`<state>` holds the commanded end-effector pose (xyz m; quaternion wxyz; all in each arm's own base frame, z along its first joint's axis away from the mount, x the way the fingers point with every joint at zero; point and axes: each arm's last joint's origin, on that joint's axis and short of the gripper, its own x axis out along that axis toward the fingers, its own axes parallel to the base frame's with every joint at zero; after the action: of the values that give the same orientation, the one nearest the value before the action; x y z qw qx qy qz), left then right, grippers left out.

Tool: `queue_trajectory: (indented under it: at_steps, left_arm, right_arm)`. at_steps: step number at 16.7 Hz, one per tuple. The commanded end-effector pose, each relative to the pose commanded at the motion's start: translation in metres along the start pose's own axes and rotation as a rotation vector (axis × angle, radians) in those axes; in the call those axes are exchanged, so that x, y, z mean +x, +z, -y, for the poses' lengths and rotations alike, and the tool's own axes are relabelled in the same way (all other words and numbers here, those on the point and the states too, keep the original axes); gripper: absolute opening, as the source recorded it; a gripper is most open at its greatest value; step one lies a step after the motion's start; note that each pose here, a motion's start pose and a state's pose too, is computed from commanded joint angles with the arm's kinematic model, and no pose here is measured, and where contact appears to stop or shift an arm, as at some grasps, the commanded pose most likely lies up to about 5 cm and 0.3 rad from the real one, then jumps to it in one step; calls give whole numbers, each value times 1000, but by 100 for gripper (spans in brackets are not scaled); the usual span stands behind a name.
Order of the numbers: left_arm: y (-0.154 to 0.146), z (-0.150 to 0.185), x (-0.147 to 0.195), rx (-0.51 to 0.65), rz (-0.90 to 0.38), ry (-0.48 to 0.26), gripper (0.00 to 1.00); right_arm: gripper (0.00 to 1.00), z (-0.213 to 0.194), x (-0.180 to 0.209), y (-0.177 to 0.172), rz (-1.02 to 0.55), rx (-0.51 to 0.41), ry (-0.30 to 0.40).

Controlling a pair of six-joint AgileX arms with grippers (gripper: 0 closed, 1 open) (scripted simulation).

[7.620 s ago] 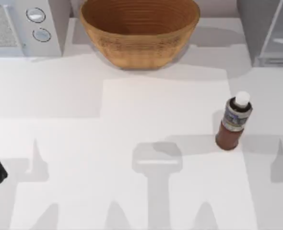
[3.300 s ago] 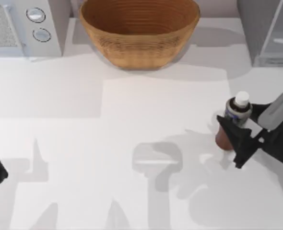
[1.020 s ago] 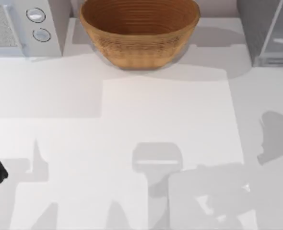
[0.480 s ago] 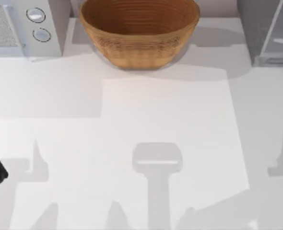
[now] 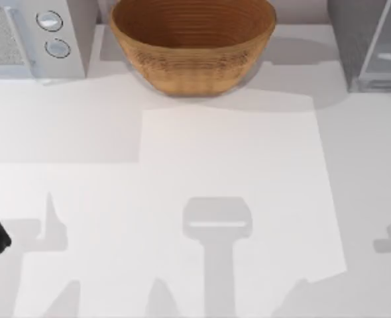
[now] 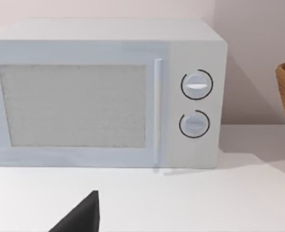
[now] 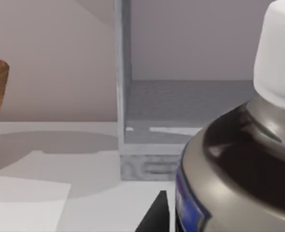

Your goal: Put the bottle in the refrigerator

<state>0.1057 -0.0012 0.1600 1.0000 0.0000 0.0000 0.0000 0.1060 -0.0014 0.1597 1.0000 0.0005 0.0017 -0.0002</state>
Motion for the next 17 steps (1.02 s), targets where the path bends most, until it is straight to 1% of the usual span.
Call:
queue_trajectory:
  at_steps: [2,4,7,9,11,13,15,17]
  left_arm:
    - [0,0,0,0,0,0,100]
    - [0,0,0,0,0,0,100]
    - [0,0,0,0,0,0,100]
    - [0,0,0,0,0,0,100]
    - [0,0,0,0,0,0,100]
    - [0,0,0,0,0,0,100]
    - [0,0,0,0,0,0,100]
    - [0,0,0,0,0,0,100]
  right_arm:
    - [1,0,0,2,4,0,1]
    - [1,0,2,13,23,1,3]
    - [1,2,11,40,53,0,5]
    - [1,5,25,60,62,-2,4]
    - [1,9,47,79,63,-4,1]
    - [1,16,77,93,58,-6,-3]
    - [1,25,115,99,47,-8,-6]
    - [1,37,155,94,33,-8,-8]
